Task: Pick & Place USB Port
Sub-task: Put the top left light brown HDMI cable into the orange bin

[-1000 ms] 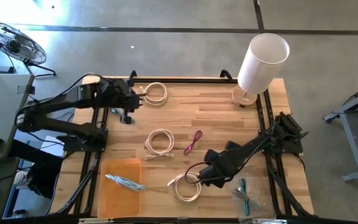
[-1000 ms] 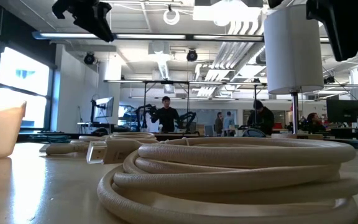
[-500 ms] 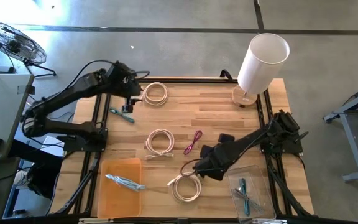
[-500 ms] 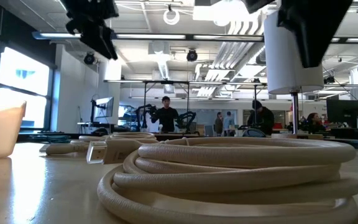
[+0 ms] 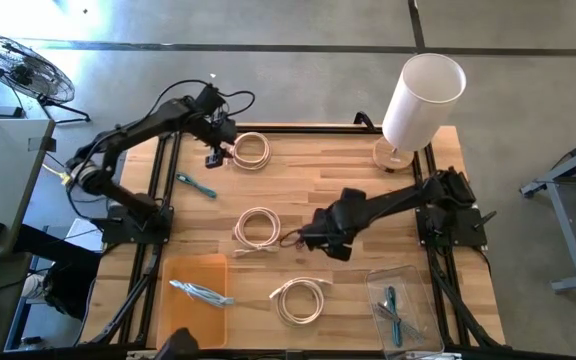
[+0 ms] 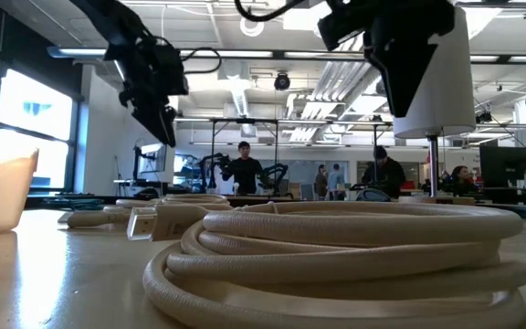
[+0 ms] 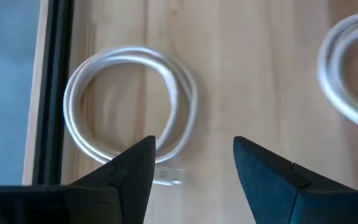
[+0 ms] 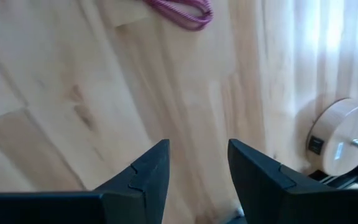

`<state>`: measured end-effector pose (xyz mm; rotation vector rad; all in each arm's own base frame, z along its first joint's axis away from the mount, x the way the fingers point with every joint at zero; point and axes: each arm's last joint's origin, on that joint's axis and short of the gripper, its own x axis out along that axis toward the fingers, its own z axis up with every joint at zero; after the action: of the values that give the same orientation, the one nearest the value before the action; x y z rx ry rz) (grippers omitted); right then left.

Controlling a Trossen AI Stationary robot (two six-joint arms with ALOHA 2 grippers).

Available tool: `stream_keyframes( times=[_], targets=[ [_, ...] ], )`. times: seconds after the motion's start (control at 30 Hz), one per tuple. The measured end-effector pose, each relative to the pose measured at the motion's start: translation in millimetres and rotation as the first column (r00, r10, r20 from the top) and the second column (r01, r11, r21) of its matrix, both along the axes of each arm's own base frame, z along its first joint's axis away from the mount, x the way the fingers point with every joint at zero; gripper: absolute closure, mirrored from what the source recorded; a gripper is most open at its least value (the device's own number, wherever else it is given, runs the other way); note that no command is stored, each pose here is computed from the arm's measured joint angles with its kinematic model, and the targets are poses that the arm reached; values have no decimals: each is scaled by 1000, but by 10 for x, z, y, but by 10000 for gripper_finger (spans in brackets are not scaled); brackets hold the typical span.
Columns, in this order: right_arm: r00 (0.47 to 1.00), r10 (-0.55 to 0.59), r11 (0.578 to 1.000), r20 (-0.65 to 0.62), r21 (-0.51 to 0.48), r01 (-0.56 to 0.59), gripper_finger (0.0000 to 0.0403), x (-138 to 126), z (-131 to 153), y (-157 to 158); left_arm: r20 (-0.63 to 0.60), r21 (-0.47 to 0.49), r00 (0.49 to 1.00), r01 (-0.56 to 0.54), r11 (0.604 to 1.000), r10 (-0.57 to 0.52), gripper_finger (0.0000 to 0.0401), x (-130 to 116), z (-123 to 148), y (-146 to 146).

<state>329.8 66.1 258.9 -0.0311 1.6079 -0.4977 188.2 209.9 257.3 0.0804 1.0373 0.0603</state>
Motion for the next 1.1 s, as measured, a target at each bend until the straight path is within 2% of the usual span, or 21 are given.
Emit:
stream_keyframes(
  times=[0.33, 0.53, 0.67, 0.93, 1.1],
  targets=[
    [1000, -12, 1000, 13, 9, 12, 250, 73, -4, -261, -45, -14, 999, -21, 1000, 21, 188, 119, -262, 170],
    [1000, -6, 1000, 21, 15, 6, 250, 87, -6, -279, -92, 6, 987, -130, 992, 130, 188, 205, -211, 309],
    [1000, -6, 1000, 25, 15, 6, 249, 91, -6, -277, -97, -14, 990, -109, 994, 107, 188, 350, -196, 329],
    [999, -5, 1000, 36, 15, 4, 249, 101, -7, -274, -238, -48, 971, 0, 999, -11, 188, 716, -403, 300],
    [999, -5, 1000, 37, 15, 4, 249, 102, -8, -273, -279, -94, 960, -3, 996, -24, 188, 776, -518, 351]
  ],
)
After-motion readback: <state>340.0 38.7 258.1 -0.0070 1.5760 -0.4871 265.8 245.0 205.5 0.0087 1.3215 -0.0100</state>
